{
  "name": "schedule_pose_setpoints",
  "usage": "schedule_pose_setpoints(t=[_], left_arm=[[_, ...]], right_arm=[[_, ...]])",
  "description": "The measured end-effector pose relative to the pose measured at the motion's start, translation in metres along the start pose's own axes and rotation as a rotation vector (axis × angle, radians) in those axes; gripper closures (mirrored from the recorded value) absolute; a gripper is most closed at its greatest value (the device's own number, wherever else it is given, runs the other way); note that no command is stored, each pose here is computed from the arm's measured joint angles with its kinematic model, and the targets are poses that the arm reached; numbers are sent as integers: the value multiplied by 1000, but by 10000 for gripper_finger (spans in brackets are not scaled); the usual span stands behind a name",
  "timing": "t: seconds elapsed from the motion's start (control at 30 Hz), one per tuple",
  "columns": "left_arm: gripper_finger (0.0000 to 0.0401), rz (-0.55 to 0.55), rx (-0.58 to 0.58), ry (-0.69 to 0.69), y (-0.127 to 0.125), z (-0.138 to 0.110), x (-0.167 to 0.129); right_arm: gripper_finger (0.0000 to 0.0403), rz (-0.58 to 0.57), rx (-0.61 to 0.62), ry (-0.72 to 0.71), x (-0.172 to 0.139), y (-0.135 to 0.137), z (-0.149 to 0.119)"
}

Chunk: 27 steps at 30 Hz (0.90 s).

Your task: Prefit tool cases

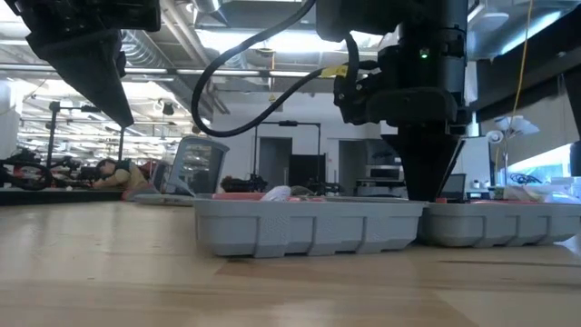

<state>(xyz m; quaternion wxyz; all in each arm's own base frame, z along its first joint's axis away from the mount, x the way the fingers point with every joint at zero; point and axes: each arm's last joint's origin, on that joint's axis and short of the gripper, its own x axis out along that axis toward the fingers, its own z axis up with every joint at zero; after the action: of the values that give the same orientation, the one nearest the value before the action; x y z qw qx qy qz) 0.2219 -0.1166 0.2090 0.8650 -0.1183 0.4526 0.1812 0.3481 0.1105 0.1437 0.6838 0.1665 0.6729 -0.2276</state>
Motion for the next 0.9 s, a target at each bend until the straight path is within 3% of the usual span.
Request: schedule_pose_setpoints(t=[0.23, 0.9], left_arm=[[401, 0, 3, 0, 0, 0, 0], [401, 5, 5, -4, 0, 0, 0]], right_arm=[[240, 4, 1, 9, 1, 0, 0], [255, 11, -23, -8, -7, 4, 4]])
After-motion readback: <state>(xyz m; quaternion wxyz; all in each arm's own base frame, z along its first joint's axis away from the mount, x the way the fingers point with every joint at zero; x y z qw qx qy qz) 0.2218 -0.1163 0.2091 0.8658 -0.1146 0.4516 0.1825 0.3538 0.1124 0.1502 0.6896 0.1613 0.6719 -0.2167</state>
